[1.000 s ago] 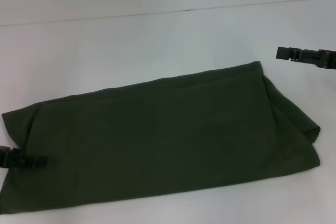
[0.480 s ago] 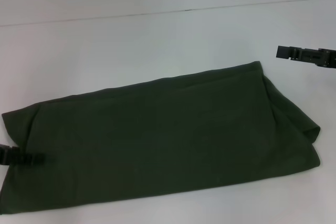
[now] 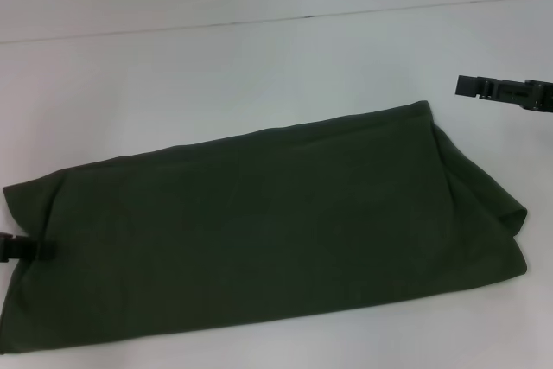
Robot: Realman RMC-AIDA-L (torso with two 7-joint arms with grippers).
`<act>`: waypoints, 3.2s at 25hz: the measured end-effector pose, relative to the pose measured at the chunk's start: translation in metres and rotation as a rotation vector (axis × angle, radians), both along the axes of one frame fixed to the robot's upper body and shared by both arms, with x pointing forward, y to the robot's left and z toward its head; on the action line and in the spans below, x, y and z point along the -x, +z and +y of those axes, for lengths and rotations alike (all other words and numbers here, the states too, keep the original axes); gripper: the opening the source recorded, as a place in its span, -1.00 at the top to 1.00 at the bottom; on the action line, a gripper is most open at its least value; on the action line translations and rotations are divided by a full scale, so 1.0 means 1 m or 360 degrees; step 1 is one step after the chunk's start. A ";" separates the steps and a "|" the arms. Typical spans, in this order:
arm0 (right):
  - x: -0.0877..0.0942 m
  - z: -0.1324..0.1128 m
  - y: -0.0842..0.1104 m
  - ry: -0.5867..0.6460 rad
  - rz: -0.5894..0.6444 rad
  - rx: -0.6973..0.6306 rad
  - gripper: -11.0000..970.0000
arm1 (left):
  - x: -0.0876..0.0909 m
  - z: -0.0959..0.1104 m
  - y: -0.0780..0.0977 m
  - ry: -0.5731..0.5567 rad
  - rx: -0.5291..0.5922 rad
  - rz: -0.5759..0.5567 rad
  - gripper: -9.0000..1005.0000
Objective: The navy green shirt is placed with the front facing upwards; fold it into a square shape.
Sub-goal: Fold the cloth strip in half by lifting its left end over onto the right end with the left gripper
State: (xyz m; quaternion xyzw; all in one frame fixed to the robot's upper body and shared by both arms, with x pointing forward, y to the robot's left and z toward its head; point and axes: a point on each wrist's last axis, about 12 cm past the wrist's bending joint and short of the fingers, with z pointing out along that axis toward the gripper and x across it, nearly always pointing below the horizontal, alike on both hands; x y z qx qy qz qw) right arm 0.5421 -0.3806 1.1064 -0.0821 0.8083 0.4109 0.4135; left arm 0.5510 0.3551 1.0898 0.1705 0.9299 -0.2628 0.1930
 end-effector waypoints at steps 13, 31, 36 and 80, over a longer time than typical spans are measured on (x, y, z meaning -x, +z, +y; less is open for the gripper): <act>0.001 -0.002 0.000 -0.0007 0.0001 0.0004 -0.76 | 0.000 -0.003 0.000 -0.0038 0.0009 0.0004 0.73; 0.001 0.000 -0.002 -0.0011 0.0004 0.0003 -0.76 | 0.001 0.001 0.018 -0.0039 0.0131 -0.0080 0.98; 0.000 0.000 -0.002 -0.0010 0.0003 0.0004 -0.76 | 0.002 0.001 0.025 -0.0046 0.0156 -0.0098 0.98; 0.000 -0.014 0.008 -0.0100 -0.0114 -0.0024 -0.76 | -0.026 -0.111 0.088 -0.0277 0.0534 -0.0233 0.98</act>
